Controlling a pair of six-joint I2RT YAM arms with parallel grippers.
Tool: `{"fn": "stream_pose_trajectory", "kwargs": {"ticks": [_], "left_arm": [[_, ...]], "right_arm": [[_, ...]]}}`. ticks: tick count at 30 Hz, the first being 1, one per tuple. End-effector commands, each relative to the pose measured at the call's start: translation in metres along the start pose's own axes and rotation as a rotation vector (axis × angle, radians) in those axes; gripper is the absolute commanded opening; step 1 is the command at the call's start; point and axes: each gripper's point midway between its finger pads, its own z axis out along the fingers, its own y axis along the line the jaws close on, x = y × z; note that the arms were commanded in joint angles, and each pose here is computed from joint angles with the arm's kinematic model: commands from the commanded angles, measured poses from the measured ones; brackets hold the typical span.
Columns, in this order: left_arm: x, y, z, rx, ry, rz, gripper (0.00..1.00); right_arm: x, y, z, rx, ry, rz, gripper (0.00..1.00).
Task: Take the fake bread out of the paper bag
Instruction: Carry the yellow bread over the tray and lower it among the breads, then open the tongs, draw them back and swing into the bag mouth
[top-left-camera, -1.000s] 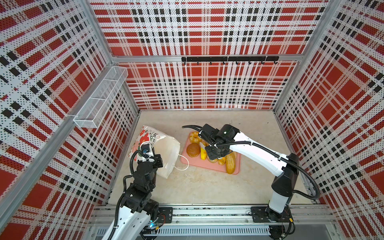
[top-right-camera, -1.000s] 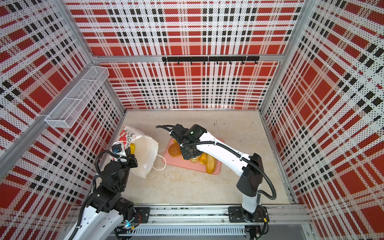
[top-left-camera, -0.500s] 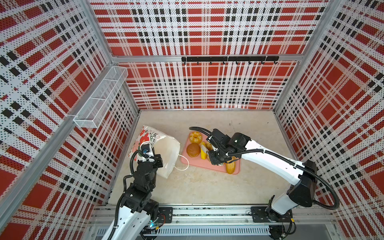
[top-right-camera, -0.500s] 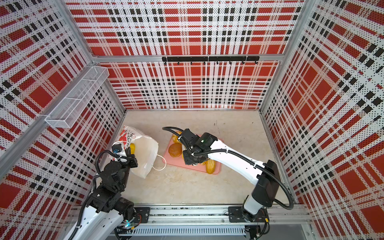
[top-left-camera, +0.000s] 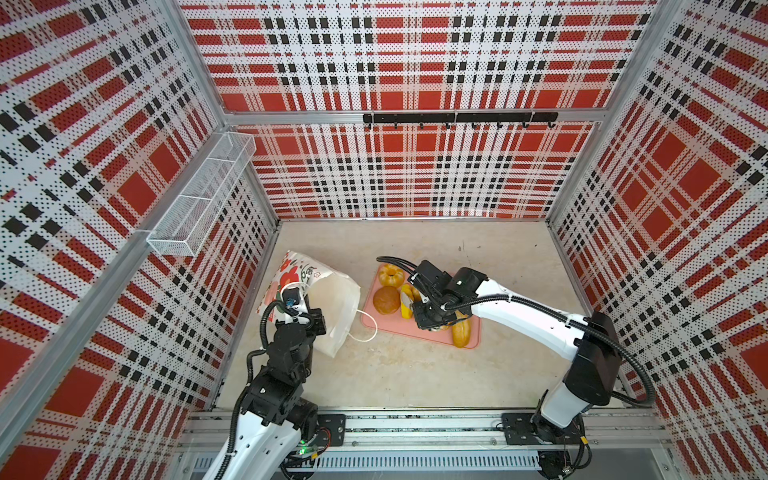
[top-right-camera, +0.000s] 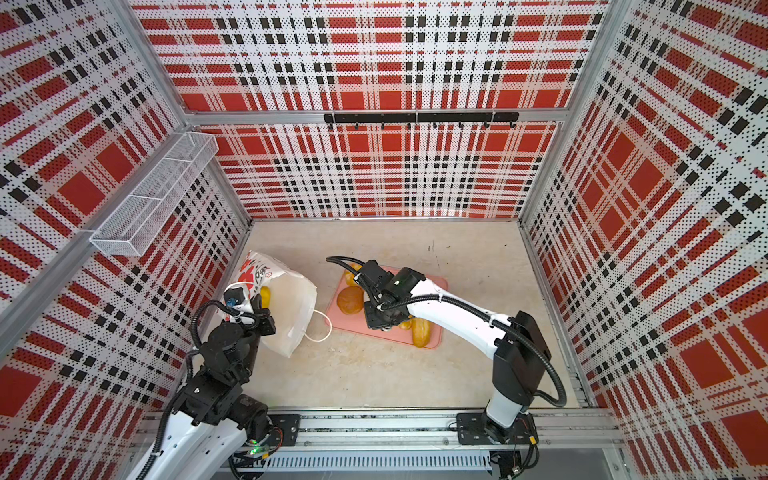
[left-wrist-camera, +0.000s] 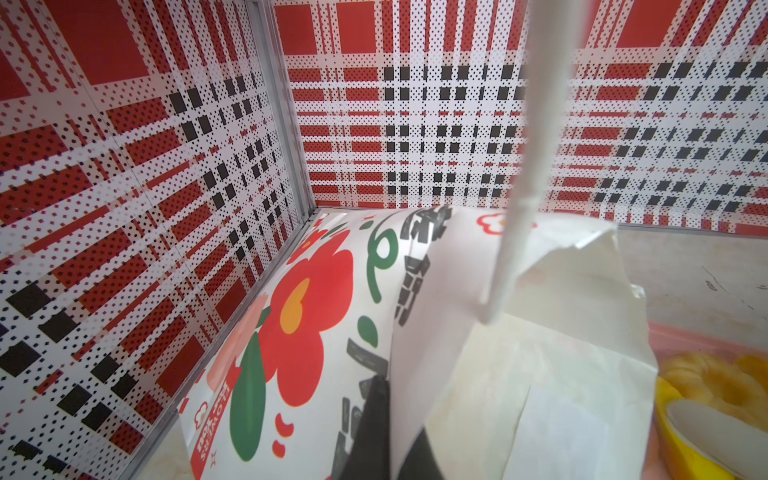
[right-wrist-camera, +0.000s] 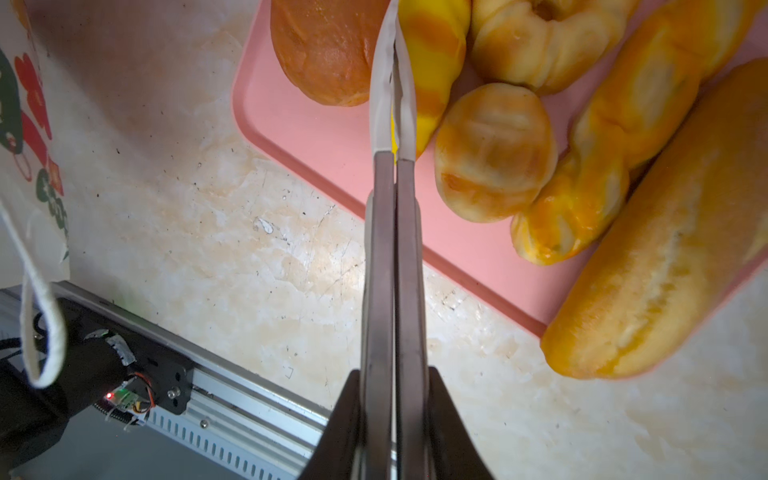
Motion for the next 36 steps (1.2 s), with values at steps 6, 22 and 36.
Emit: {"fn": "stream_pose_trajectory", "kwargs": {"ticks": [6,22,36], "left_arm": [[0.001,0.002,0.000,-0.017,0.002,-0.014,0.00],[0.002,-0.001,0.000,-0.002,0.005,-0.014,0.00],[0.001,-0.023,-0.009,0.149,0.039,0.130,0.00]], "right_arm": [[-0.008,-0.015,0.032,0.030,-0.004,0.056,0.00],[-0.026,0.017,-0.035,-0.228,-0.129,0.081,0.00],[0.015,0.069,-0.117,-0.398,-0.240,-0.104,0.00]]}}
